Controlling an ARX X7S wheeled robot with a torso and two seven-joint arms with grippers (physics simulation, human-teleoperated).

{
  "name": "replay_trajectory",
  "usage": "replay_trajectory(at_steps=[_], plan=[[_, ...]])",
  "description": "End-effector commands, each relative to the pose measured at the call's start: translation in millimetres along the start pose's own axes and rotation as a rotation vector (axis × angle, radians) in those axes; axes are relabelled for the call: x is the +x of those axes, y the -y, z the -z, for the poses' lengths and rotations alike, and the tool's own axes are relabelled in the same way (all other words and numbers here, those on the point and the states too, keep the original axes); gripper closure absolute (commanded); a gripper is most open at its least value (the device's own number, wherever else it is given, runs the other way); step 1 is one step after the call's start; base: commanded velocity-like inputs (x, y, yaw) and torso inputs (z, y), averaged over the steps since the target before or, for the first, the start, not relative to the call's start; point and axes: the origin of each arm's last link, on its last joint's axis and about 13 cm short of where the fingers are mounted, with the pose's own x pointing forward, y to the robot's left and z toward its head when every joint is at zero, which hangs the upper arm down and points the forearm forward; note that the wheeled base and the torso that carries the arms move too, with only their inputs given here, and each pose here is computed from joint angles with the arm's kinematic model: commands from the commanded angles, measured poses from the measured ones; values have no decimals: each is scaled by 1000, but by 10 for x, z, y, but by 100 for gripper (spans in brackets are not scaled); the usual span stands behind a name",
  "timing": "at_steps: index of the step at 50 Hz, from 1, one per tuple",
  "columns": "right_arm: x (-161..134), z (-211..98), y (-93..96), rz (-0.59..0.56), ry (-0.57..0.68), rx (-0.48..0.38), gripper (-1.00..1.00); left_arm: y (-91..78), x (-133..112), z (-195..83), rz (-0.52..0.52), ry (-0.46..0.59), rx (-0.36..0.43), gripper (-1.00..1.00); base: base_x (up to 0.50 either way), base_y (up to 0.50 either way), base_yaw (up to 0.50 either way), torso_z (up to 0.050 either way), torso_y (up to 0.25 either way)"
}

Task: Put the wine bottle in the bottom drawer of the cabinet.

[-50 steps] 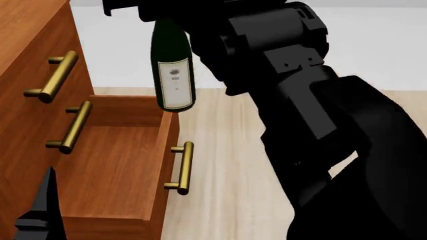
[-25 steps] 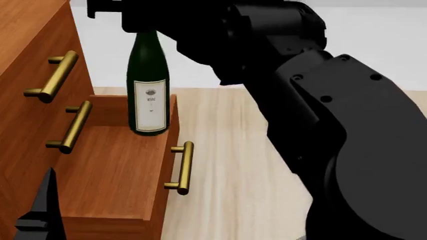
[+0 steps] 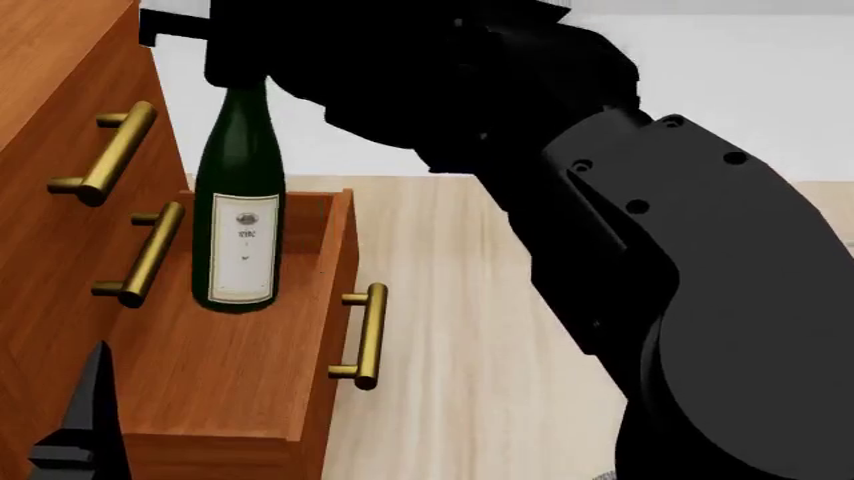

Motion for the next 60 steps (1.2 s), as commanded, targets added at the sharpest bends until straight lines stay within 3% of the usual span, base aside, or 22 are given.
replay_trajectory(at_steps=[1,22,60], plan=[[5,-3,-58,-46,8,37,100,-19,-8,-12,-7,3,-3,-100,0,0,0,0,0],[71,182,-57,-52,-42,92,100,-18,-2,-3,-7,-3,-1,-100,0,0,0,0,0],[165,519,71,-22,-128,106,100,-53,-20,64,-21,-13,0,-100,0,0,0,0,1]])
